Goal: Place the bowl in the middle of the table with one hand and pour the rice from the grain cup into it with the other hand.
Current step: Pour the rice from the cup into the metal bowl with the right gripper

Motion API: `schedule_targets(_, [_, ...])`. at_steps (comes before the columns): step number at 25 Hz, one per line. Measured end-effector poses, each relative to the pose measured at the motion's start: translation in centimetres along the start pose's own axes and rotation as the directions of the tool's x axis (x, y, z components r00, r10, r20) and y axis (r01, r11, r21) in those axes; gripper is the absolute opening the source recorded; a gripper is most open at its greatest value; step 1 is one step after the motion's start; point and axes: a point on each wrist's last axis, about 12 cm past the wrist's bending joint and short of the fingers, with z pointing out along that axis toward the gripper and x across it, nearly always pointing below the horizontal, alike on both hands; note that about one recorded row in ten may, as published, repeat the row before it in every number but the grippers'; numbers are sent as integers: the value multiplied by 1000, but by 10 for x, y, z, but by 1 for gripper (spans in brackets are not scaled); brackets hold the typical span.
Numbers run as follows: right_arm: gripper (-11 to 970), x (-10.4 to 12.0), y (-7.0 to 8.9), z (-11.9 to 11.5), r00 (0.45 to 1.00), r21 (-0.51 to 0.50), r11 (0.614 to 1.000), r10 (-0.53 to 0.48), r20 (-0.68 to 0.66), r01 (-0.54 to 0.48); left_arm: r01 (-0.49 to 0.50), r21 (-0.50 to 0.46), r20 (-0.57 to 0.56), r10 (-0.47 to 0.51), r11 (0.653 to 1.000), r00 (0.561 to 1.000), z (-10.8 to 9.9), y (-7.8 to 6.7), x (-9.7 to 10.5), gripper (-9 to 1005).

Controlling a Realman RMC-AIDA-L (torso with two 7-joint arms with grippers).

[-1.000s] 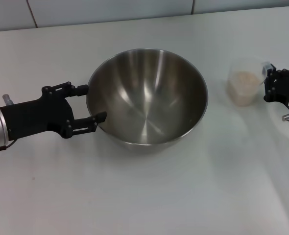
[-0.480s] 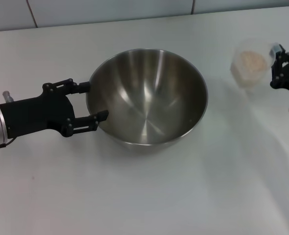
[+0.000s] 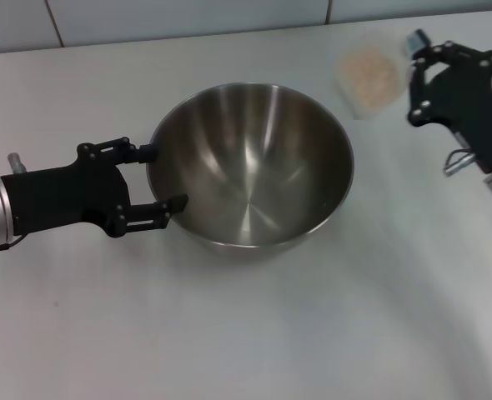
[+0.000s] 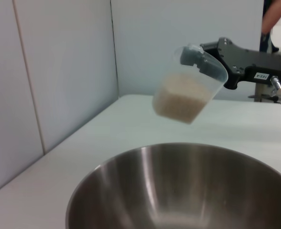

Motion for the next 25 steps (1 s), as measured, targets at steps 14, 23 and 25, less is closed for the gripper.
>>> schedule_targets(14, [6, -14, 60, 20, 685, -45, 684, -723, 95, 728, -20, 17, -12, 20, 1000, 1000, 5, 2, -11, 795])
schedule_targets(23, [7, -24, 81, 22, 433, -12, 438, -883, 179, 899, -26, 24, -12, 27, 999, 1000, 7, 3, -16, 795])
schedule_targets(25, [7, -24, 83, 22, 396, -4, 402, -899, 187, 916, -25, 27, -19, 25, 999, 1000, 8, 3, -16, 796])
